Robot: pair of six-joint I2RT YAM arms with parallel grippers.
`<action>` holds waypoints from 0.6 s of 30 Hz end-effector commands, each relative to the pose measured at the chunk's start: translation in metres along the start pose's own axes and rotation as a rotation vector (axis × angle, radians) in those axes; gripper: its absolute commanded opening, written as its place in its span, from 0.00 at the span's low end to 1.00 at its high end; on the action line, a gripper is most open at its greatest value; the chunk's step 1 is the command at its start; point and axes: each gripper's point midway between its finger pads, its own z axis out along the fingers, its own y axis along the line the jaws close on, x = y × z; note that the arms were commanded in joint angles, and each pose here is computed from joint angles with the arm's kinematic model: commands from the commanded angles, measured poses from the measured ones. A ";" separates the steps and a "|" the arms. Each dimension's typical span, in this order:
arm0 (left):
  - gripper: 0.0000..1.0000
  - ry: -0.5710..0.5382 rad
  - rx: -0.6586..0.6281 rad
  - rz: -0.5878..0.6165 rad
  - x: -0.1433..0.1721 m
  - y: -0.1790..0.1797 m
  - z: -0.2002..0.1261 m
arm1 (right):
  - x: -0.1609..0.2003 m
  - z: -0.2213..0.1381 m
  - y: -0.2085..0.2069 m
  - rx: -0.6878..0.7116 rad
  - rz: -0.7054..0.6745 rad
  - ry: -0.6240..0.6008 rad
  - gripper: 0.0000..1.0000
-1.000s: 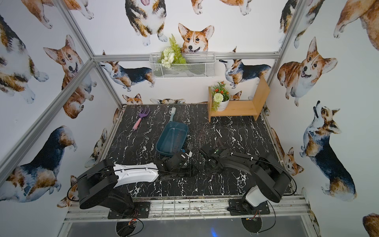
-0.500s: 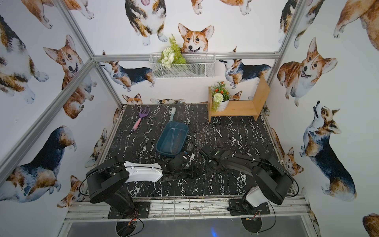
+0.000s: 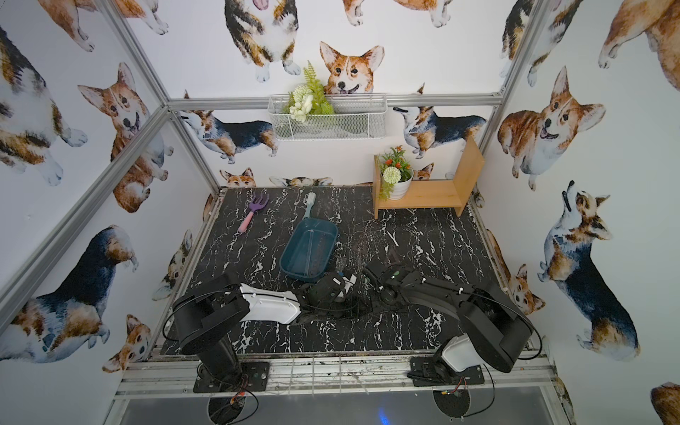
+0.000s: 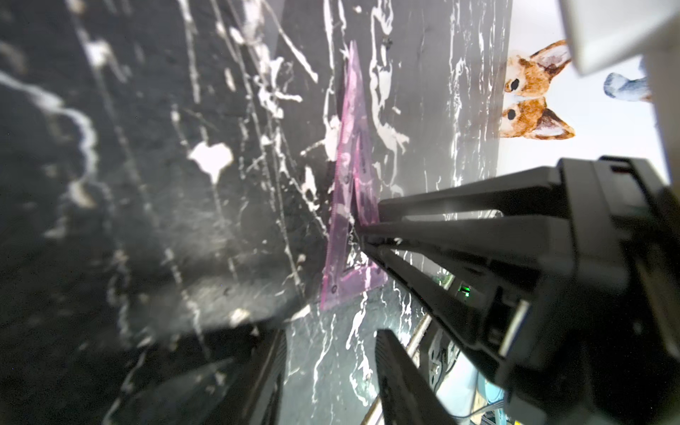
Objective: Put the scattered rulers into the storage box
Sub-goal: Pick up the ruler from the center of the board.
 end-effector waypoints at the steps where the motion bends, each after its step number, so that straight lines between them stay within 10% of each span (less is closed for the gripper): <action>1: 0.46 0.020 0.003 -0.012 0.002 0.001 0.004 | 0.007 0.005 0.008 -0.066 0.016 0.033 0.21; 18: 0.24 0.020 0.101 -0.064 -0.009 -0.022 0.017 | -0.001 -0.013 0.003 -0.131 0.064 -0.019 0.23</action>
